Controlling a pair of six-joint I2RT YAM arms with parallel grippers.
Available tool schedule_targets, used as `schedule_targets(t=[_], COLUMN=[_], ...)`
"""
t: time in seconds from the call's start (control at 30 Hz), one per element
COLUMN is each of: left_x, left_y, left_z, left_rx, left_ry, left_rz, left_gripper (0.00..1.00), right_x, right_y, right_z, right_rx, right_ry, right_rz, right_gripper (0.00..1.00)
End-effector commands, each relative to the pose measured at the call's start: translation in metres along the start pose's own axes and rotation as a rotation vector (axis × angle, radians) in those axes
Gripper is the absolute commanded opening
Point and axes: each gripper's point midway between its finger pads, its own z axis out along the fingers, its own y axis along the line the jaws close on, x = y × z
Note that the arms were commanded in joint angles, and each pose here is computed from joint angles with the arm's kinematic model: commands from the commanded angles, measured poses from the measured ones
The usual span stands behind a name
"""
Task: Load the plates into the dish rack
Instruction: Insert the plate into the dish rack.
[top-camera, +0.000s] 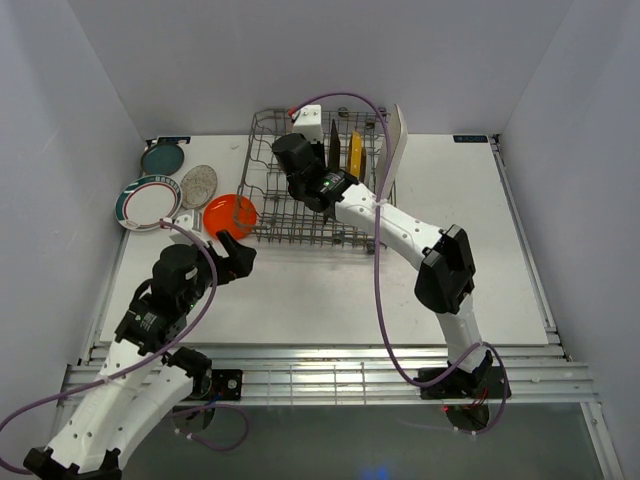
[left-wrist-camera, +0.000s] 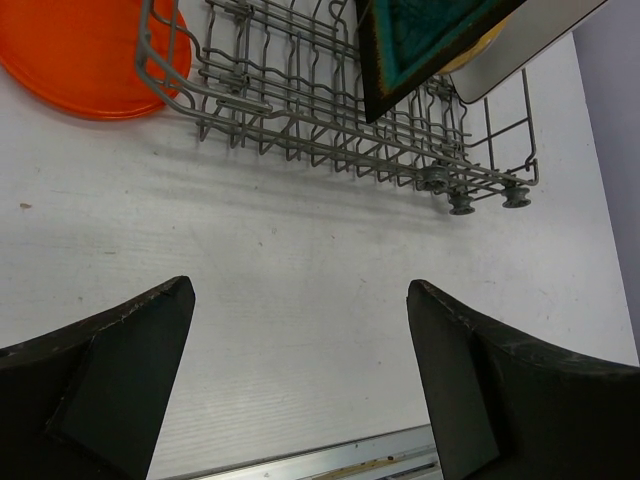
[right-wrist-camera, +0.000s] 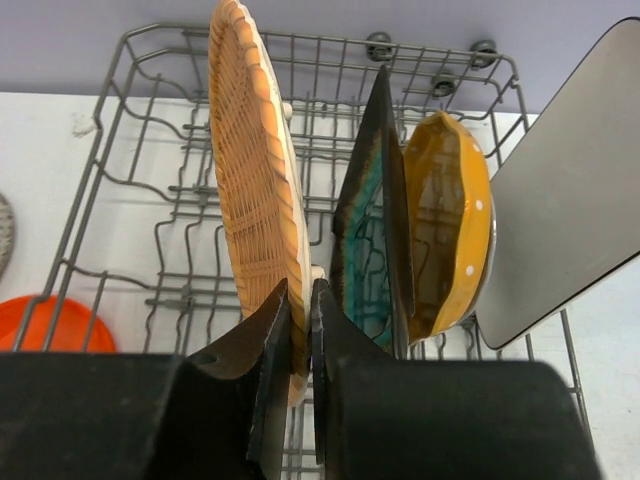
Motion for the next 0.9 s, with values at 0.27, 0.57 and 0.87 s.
schedule_targets(t=[0.27,0.57,0.87], left_x=[0.000,-0.003,-0.001], left_y=[0.000,-0.002,-0.004], left_z=[0.001,-0.003,-0.003], left_rx=[0.005,0.020,0.029], left_ry=[-0.002,-0.020,-0.011], left_rz=[0.013,0.010,0.011], left_gripper=[0.98,0.98,0.98], right_x=[-0.028,-0.003,0.012], right_y=[-0.007,0.001,-0.001], right_z=[0.016,0.034,0.044], right_rx=[0.159,0.201,0.258], right_ry=[-0.136,-0.129,-0.151], right_rz=[0.031,-0.002,-0.021], right_gripper=[0.08,0.08,0.08])
